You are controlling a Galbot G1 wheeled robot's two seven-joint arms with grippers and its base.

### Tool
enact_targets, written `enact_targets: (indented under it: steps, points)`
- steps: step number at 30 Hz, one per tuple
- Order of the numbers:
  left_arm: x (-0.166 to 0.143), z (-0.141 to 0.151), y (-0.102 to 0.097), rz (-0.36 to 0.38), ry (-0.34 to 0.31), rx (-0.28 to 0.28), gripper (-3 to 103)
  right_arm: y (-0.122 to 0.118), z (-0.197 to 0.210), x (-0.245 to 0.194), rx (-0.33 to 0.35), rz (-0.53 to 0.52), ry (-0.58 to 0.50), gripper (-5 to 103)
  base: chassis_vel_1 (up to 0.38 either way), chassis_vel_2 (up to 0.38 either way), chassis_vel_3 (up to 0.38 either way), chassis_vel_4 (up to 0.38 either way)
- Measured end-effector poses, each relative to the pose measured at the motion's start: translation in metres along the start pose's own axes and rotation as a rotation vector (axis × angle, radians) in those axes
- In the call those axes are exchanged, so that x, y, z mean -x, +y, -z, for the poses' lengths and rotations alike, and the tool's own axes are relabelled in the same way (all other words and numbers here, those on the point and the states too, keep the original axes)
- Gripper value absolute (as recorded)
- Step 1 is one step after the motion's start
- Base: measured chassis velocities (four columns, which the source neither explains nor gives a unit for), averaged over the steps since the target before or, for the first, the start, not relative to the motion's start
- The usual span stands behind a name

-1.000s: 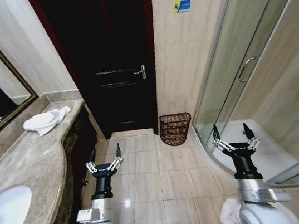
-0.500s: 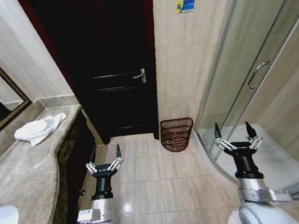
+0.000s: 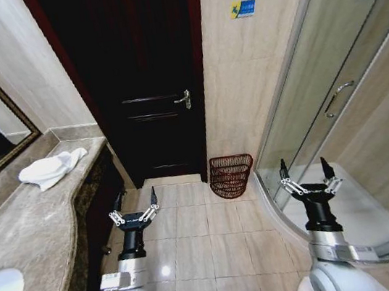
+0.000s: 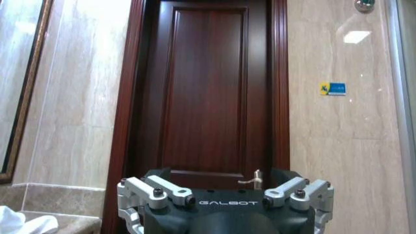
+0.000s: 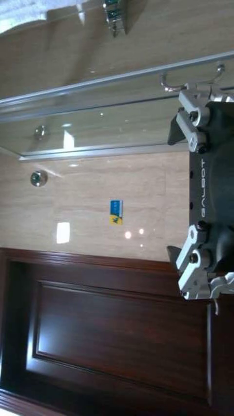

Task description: Discard the used towel into the hamper.

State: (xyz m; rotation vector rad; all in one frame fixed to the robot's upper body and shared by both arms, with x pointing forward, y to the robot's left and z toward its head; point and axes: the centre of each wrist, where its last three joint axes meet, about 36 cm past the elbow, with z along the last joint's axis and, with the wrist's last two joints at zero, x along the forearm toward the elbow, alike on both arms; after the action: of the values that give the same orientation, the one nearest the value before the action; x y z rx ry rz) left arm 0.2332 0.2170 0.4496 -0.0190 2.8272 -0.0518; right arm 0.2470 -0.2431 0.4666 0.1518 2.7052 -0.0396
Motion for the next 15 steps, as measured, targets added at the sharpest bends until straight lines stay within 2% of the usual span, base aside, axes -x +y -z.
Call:
enact_targets:
  steps: [10, 15]
  points:
    - [-0.0011, 0.0001, -0.0007, -0.029, -0.033, 0.018, 100, 0.0001, 0.0017, 0.0005, -0.002, -0.002, -0.002, 100, 0.000, 0.000, 0.000, 0.000]
    - [-0.0009, -0.0005, -0.0005, -0.030, -0.038, 0.020, 100, 0.0001, 0.0015, 0.0002, -0.002, -0.003, -0.002, 100, 0.079, 0.079, -0.087, -0.083]
